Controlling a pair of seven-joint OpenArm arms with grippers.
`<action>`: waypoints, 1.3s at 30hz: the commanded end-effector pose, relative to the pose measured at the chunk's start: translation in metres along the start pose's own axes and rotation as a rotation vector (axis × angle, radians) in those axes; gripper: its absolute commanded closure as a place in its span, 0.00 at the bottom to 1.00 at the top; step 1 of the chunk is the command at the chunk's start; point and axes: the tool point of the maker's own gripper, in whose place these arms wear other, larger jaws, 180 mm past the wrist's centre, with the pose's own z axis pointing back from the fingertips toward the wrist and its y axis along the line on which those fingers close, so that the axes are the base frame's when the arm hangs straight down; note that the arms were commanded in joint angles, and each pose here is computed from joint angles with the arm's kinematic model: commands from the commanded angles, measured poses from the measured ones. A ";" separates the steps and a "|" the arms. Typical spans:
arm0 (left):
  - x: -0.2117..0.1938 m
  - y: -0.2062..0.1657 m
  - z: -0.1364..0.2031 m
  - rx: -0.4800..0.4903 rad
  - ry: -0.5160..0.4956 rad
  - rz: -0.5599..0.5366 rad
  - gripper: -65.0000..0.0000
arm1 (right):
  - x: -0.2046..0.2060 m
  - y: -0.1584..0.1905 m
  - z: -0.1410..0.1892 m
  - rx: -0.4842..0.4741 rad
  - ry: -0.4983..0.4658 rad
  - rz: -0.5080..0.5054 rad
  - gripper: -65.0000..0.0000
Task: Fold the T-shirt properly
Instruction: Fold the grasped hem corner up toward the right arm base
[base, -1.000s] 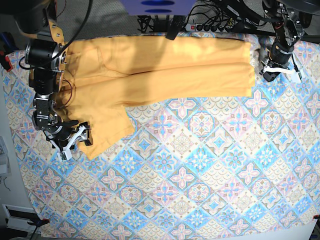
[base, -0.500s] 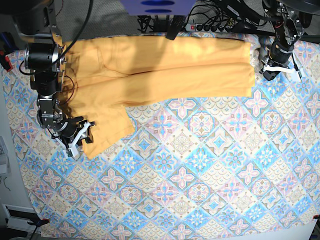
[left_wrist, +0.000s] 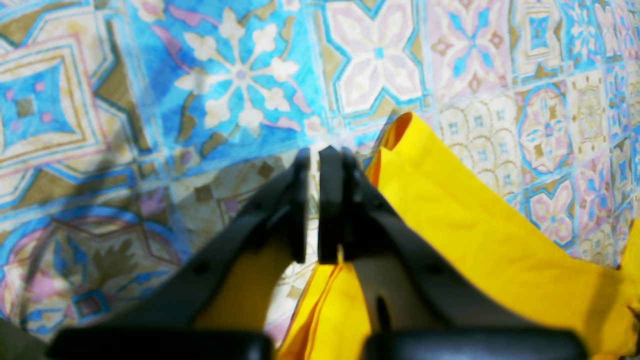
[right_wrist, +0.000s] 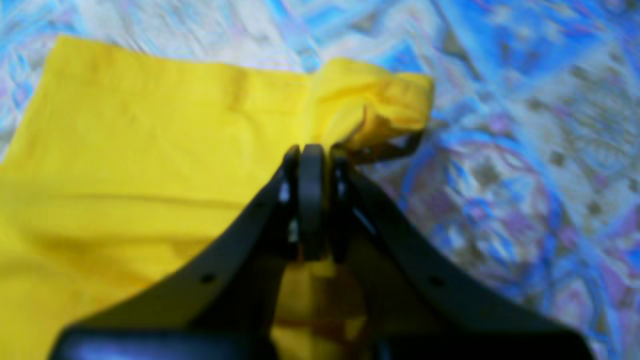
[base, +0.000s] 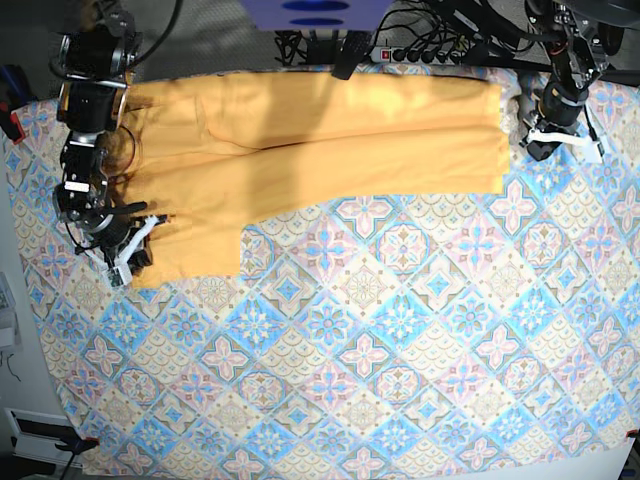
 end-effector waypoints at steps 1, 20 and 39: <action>0.011 -0.001 0.002 -0.010 -0.030 -0.012 0.94 | 0.026 -0.011 0.010 -0.029 -0.077 0.027 1.00; 0.013 -0.003 0.001 -0.014 -0.035 -0.010 0.94 | -0.017 0.012 0.129 -0.148 0.002 0.218 1.00; 0.013 -0.003 0.001 -0.014 -0.034 -0.010 0.94 | -0.075 0.019 0.136 -0.126 0.132 0.158 0.97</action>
